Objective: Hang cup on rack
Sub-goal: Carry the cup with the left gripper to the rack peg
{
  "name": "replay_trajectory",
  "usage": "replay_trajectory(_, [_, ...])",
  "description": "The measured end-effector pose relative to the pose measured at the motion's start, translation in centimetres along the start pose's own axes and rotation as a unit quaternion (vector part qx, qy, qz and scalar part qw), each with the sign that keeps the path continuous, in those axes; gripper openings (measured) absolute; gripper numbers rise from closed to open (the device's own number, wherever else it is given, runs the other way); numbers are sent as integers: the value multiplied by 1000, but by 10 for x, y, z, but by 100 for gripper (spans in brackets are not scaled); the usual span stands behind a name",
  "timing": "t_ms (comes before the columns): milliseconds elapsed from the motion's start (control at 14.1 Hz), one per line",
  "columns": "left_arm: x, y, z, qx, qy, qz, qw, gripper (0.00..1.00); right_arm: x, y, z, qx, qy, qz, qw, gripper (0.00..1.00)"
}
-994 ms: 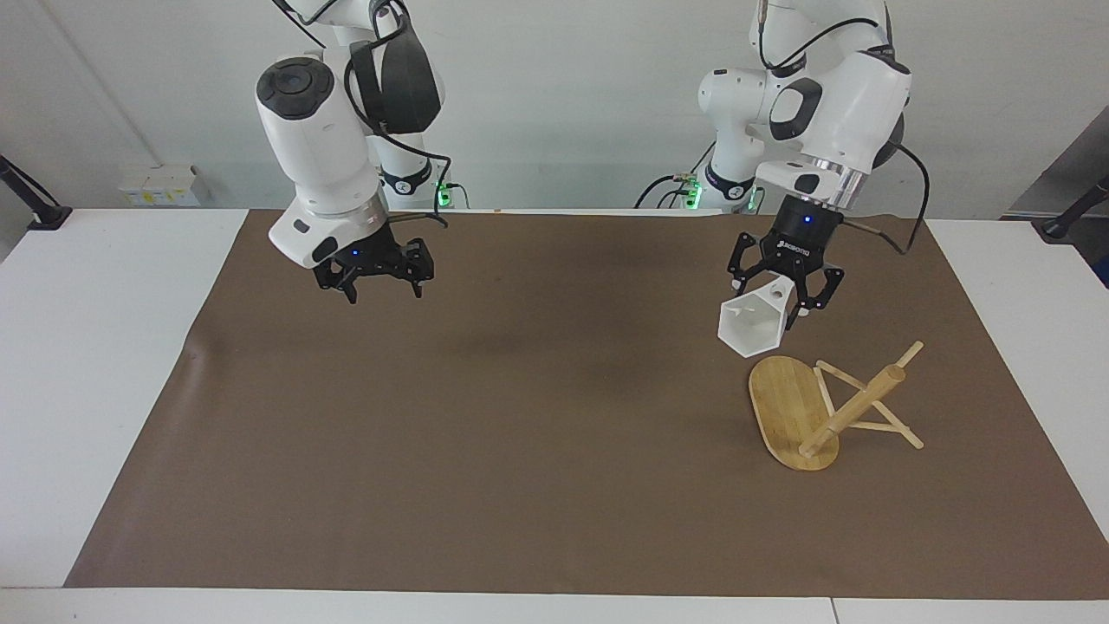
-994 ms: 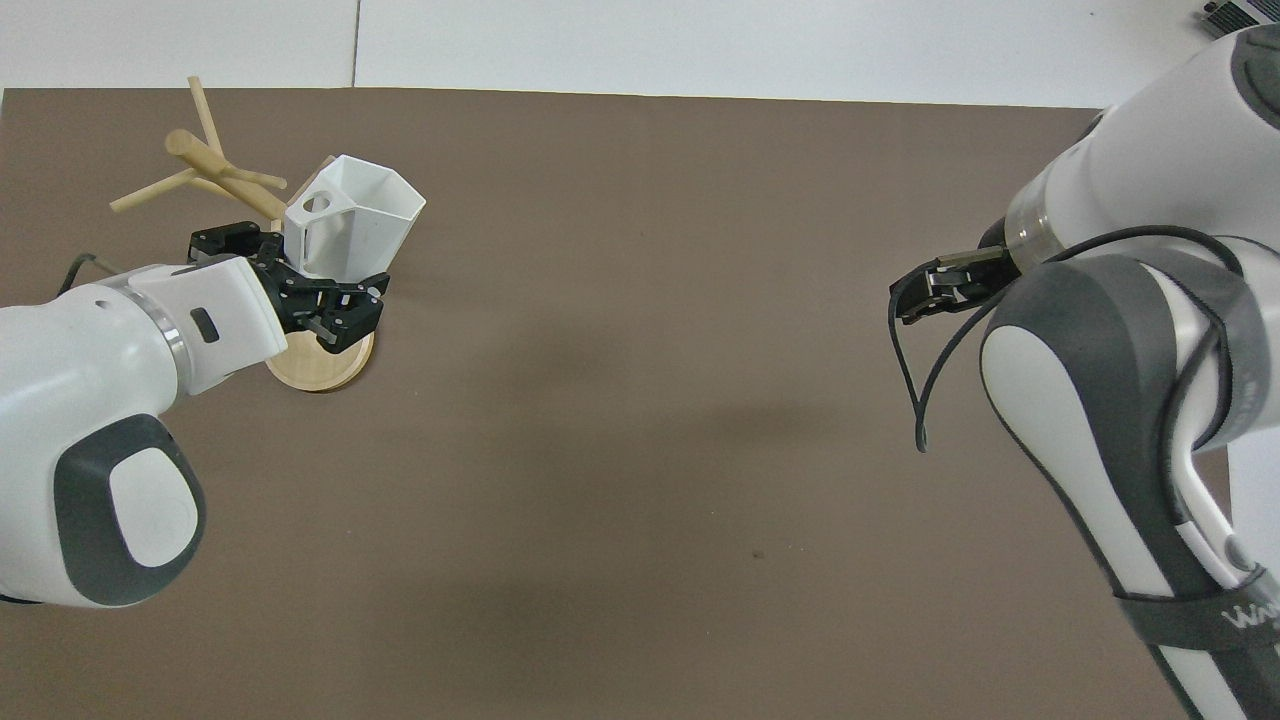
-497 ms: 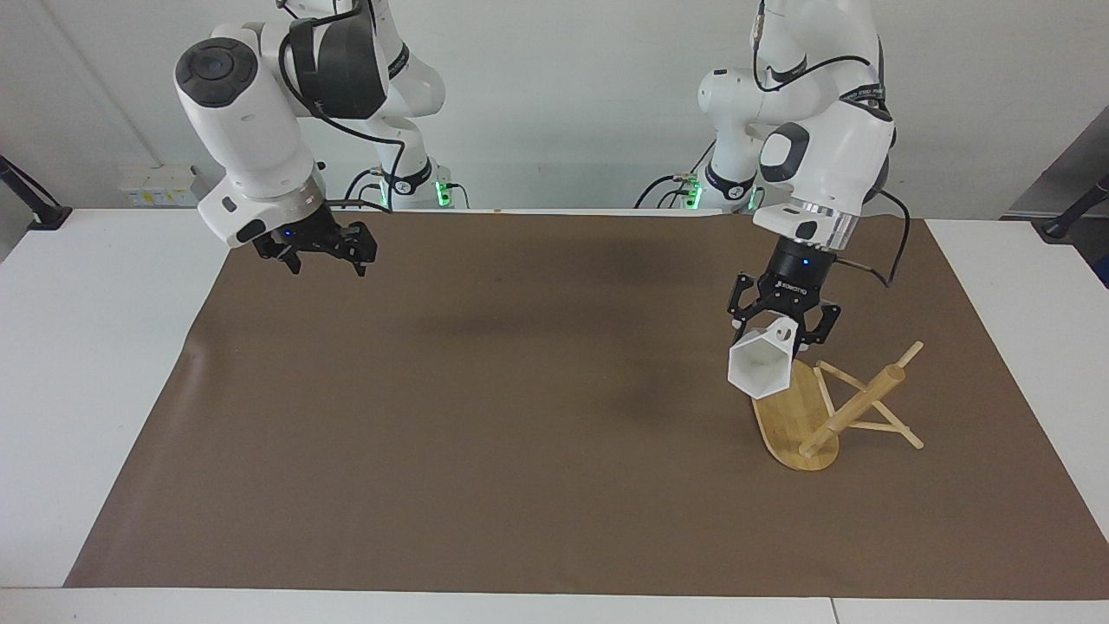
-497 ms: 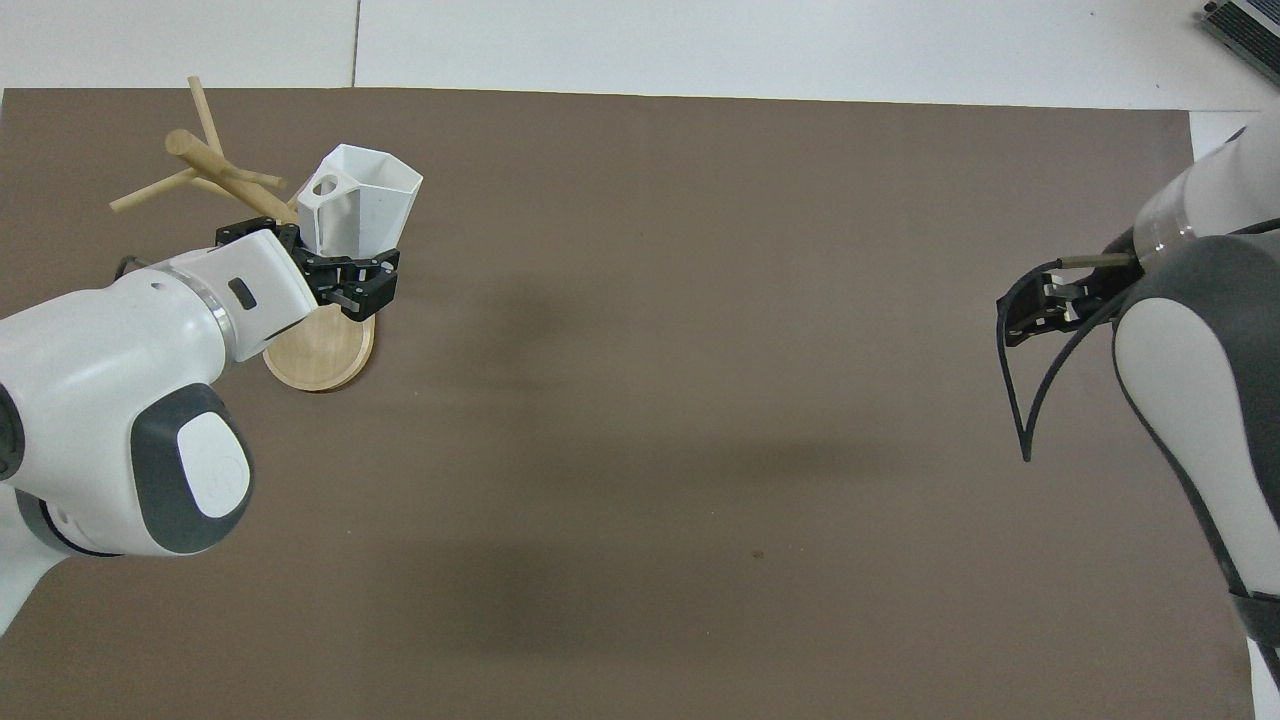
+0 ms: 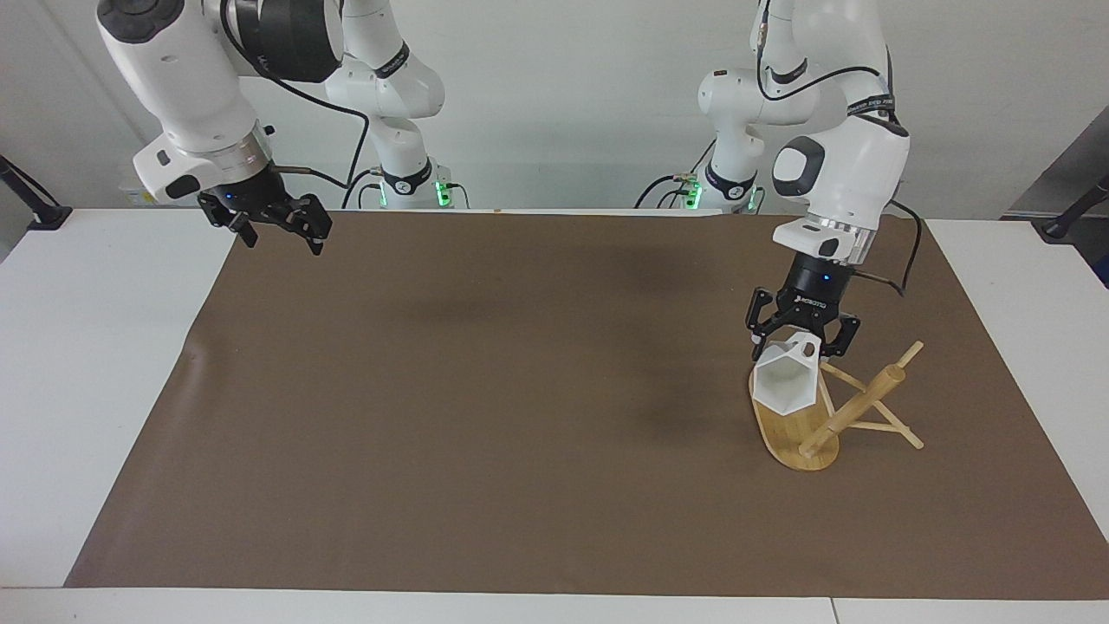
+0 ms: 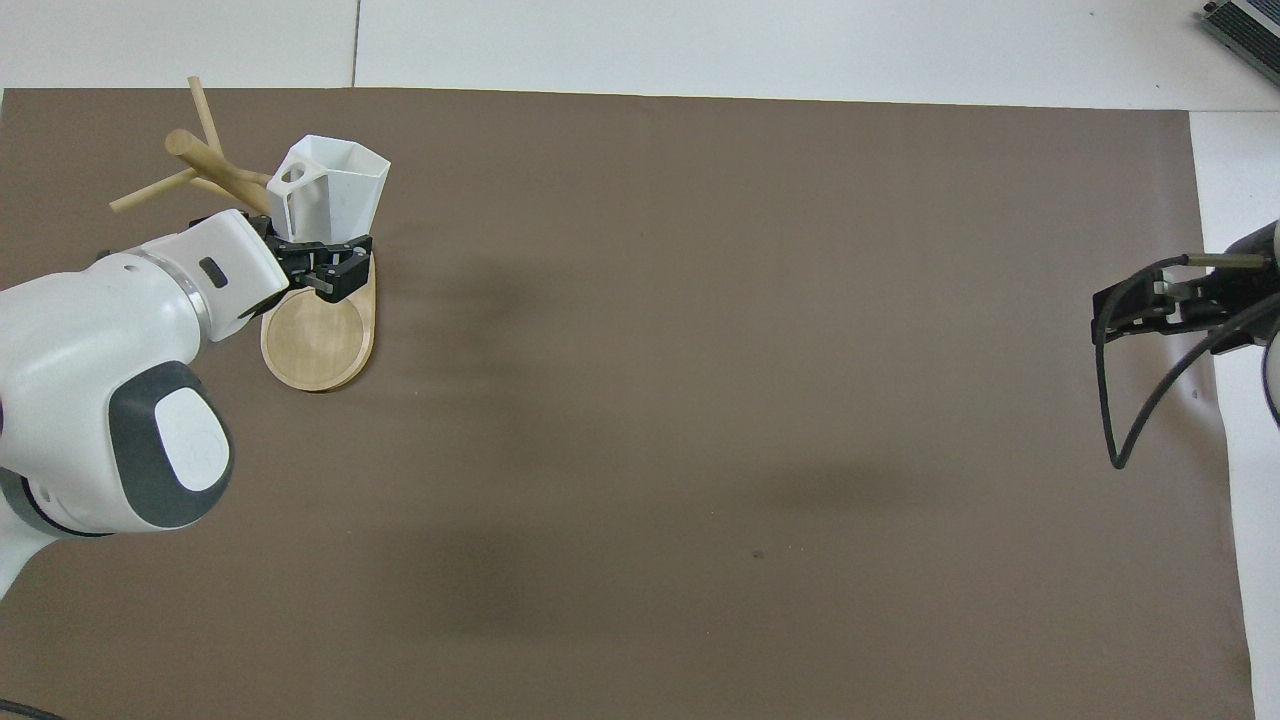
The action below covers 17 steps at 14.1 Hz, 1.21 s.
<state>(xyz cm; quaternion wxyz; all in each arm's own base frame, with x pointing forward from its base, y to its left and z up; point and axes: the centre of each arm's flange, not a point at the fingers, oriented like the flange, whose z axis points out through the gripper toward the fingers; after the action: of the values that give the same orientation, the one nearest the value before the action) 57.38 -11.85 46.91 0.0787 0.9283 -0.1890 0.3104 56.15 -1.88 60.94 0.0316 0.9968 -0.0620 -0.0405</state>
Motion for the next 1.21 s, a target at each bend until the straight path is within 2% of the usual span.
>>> replay_trajectory(639, [3, -13, 18, 9, -10, 5, 1000, 78, -13, 19, 3, -1, 2, 17, 1000, 100])
replay_trajectory(852, [4, -22, 18, 14, -8, 0, 1000, 78, -12, 26, 4, 10, 8, 24, 1000, 100])
replay_trajectory(1206, [4, -35, 19, 22, -9, -7, 1000, 78, -10, 55, 6, 17, 12, 4, 1000, 100])
